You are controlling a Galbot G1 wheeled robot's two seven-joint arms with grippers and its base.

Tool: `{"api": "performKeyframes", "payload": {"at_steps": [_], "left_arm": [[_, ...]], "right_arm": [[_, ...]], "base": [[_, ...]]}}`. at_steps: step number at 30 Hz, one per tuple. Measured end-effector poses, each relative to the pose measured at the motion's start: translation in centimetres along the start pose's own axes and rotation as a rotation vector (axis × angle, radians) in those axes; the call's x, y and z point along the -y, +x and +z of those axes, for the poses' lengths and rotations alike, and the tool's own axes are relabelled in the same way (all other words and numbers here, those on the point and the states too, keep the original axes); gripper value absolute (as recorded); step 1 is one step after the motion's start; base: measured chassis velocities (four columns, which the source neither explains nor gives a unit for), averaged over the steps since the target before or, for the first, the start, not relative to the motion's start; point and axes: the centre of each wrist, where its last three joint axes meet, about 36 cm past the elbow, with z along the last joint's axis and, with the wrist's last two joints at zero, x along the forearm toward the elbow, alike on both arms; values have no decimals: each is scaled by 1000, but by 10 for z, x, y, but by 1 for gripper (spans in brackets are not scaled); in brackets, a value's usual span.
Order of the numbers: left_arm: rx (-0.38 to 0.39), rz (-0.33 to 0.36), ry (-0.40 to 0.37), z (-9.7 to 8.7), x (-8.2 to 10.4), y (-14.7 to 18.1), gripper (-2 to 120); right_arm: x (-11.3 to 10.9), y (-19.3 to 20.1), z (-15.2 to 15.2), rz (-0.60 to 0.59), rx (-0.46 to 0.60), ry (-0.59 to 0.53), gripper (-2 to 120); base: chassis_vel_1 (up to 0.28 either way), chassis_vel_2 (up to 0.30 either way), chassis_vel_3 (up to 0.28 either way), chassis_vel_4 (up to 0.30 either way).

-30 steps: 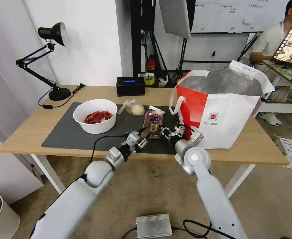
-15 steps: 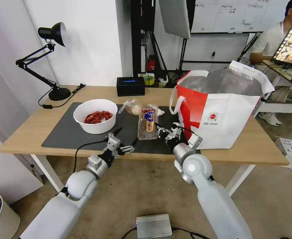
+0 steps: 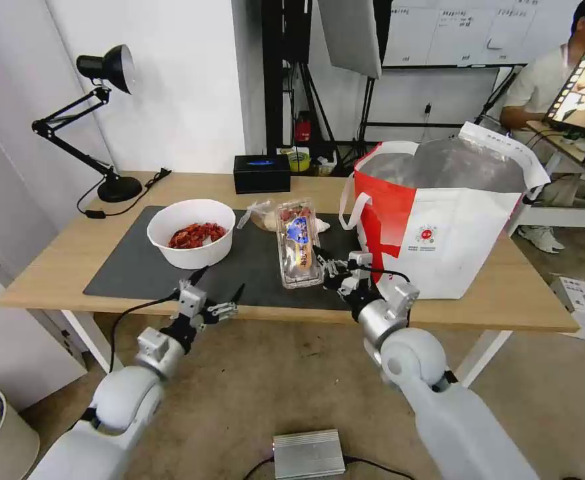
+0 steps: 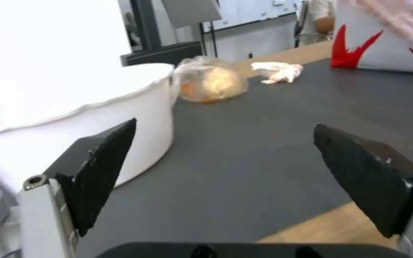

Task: Pick up the trash from the table and place it into the takeout bag.

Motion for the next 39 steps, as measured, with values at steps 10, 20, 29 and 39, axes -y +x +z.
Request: {"api": "performKeyframes", "payload": {"at_steps": [10,20,29,39], "left_arm": [[10,-14,16,-7,4,10,100],[14,-15,31,-10,10,17,100],[23,-16,25,-14,9,19,100],[26,-11,21,-15,8,18,100]], "right_arm": [[10,56,-31,-10,166,168,0],[33,85,-89,42,333,234,0],[48,92,-131,158,383,117,0],[76,90,-174,284,479,-67,0]], "base": [[0,0,0,0],[0,0,0,0],[0,0,0,0],[0,0,0,0]]}}
